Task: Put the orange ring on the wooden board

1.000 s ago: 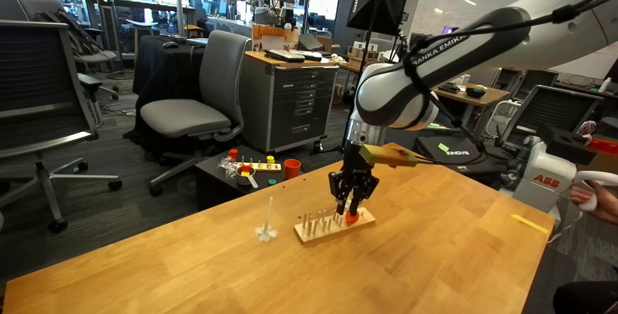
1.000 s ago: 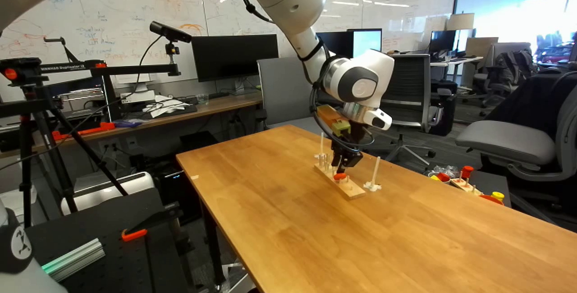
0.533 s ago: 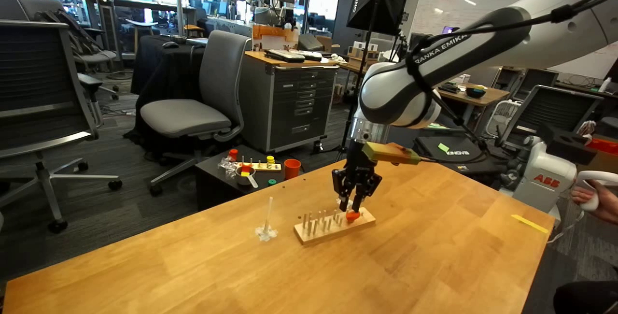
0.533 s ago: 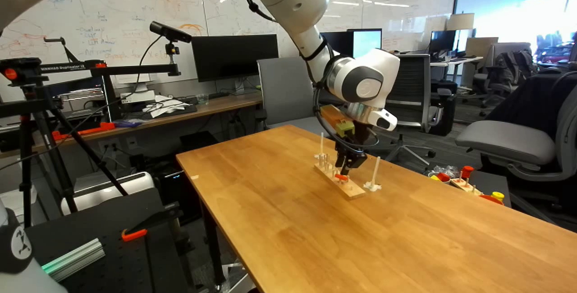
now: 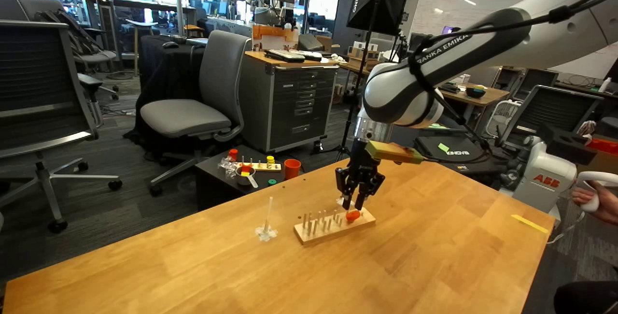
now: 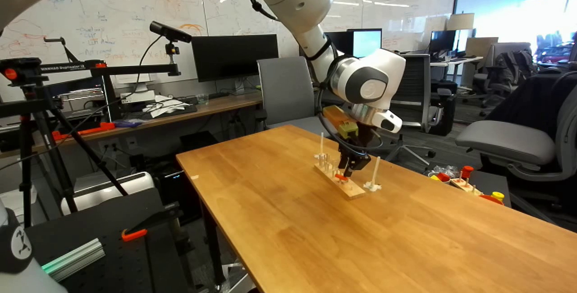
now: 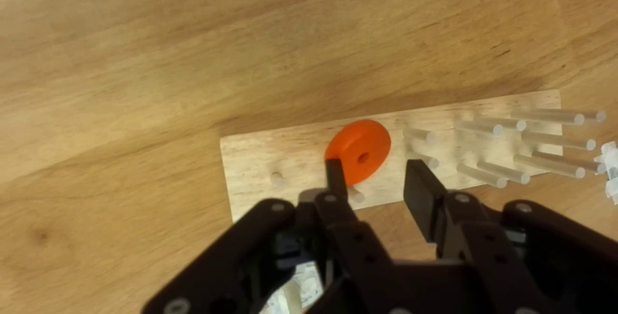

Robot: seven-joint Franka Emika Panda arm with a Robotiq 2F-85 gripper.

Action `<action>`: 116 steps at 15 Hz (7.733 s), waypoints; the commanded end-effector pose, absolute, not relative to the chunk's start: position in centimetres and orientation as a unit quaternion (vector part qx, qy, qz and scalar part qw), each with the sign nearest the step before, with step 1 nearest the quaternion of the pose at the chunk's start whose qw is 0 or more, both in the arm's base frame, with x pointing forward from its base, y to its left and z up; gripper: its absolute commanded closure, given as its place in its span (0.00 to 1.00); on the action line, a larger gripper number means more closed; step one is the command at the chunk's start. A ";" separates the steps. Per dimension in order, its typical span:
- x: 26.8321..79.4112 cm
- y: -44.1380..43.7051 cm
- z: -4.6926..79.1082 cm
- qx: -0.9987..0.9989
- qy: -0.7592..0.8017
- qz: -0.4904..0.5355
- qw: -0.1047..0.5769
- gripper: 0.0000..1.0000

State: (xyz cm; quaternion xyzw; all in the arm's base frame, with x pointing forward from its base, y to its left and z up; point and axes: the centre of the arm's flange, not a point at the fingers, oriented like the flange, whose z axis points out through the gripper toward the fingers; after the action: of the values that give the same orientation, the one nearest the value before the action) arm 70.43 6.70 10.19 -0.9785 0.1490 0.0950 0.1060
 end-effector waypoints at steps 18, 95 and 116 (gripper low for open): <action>68.6 6.5 12.4 -0.977 0.148 0.101 0.118 0.86; 69.9 7.4 8.6 -0.972 0.141 0.126 0.143 0.86; 69.5 12.8 28.7 -0.997 0.007 0.052 0.053 0.26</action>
State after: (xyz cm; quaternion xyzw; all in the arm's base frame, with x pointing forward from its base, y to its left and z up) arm 71.17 12.72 24.81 -0.9951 0.0345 0.0499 0.0777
